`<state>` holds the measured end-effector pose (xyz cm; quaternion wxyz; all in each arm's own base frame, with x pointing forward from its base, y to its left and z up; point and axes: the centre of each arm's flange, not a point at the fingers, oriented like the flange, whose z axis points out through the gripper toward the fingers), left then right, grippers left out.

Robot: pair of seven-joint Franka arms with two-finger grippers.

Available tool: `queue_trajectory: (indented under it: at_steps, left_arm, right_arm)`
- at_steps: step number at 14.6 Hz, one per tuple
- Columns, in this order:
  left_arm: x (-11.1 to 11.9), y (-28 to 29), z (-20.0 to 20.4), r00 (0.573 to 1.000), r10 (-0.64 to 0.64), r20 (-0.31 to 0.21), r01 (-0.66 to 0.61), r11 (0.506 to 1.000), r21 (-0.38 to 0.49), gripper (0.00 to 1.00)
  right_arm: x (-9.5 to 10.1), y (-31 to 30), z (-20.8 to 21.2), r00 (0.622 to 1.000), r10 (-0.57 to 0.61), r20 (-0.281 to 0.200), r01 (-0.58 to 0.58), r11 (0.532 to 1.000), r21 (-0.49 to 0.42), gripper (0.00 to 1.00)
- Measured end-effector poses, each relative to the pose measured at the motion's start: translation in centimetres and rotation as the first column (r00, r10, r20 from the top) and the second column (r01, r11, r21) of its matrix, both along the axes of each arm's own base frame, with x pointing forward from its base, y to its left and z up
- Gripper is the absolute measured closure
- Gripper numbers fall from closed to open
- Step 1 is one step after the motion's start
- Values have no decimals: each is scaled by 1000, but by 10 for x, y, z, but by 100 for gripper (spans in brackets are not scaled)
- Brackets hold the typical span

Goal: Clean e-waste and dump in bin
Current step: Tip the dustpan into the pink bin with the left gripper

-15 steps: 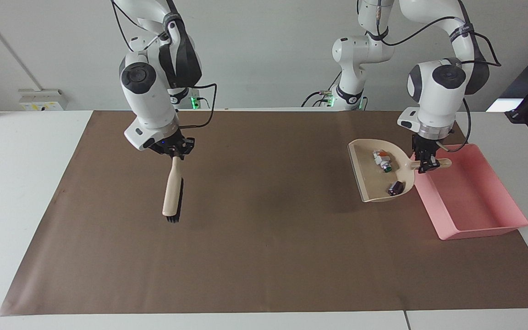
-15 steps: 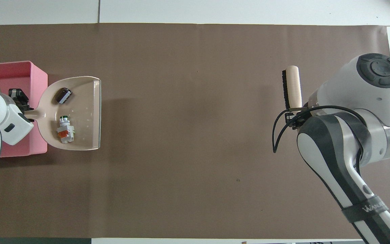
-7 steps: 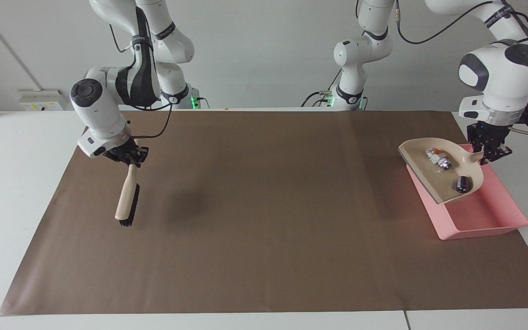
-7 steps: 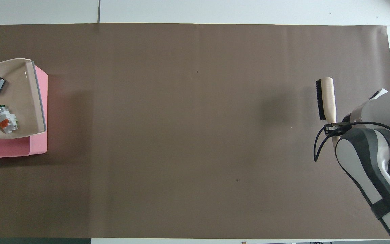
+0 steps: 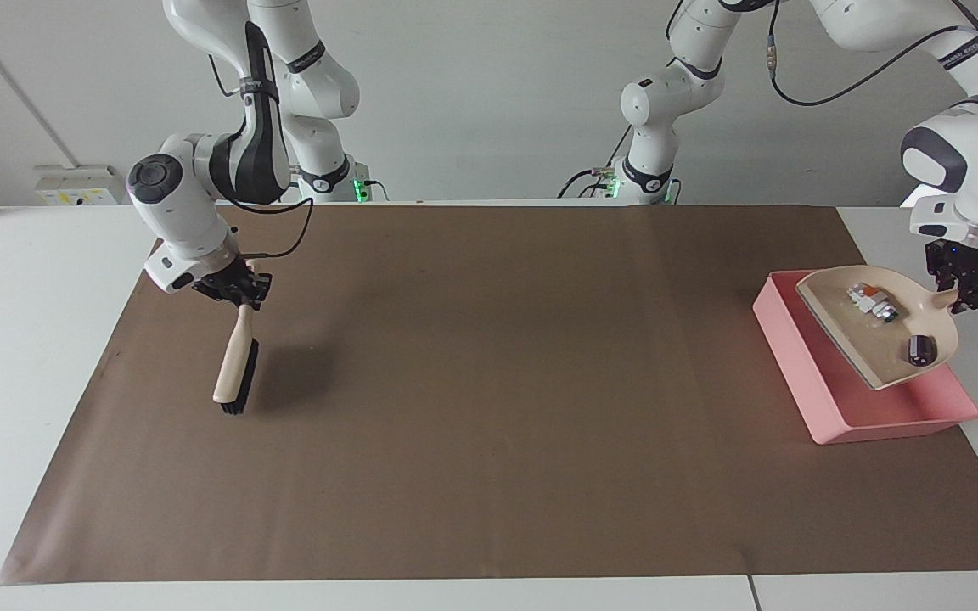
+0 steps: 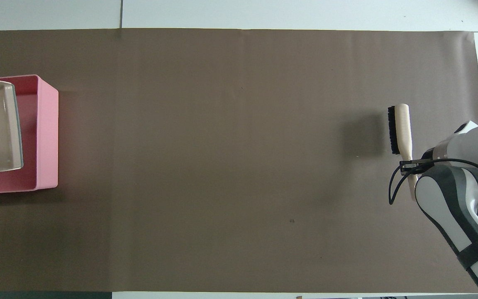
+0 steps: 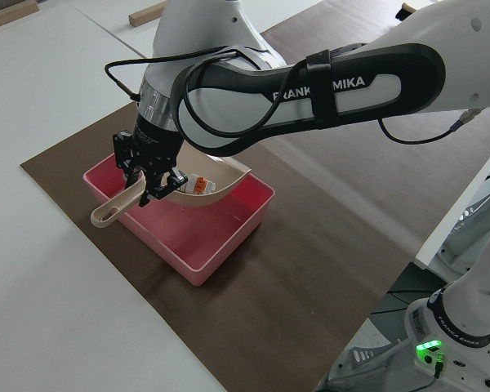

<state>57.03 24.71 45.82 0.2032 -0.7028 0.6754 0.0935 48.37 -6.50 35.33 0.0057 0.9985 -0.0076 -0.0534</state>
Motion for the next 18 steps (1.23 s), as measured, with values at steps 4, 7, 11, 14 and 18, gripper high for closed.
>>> queue_trajectory:
  at_steps: [4, 7, 11, 14, 18]
  left_arm:
    - [10, -4, -6, 992, -108, -73, 119, 976, 181, 67]
    - [13, -11, -5, 993, -100, -67, 114, 955, 275, 67]
    - [14, -19, -10, 994, -94, -61, 111, 904, 412, 67]
    - [13, -24, -9, 994, -97, -57, 112, 874, 473, 67]
    - [8, -31, 15, 990, -112, -85, 140, 814, 564, 67]
  right_arm:
    - [-5, -5, -10, 1000, 6, 18, -6, 1000, 3, 74]
    - [-7, -3, -14, 1000, 10, 20, -10, 1000, 2, 74]
    - [-9, -2, -18, 1000, 12, 22, -12, 1000, 2, 59]
    - [-9, 0, -18, 1000, 16, 22, -16, 1000, 2, 28]
    - [9, 11, 9, 996, 44, 75, -44, 999, -7, 0]
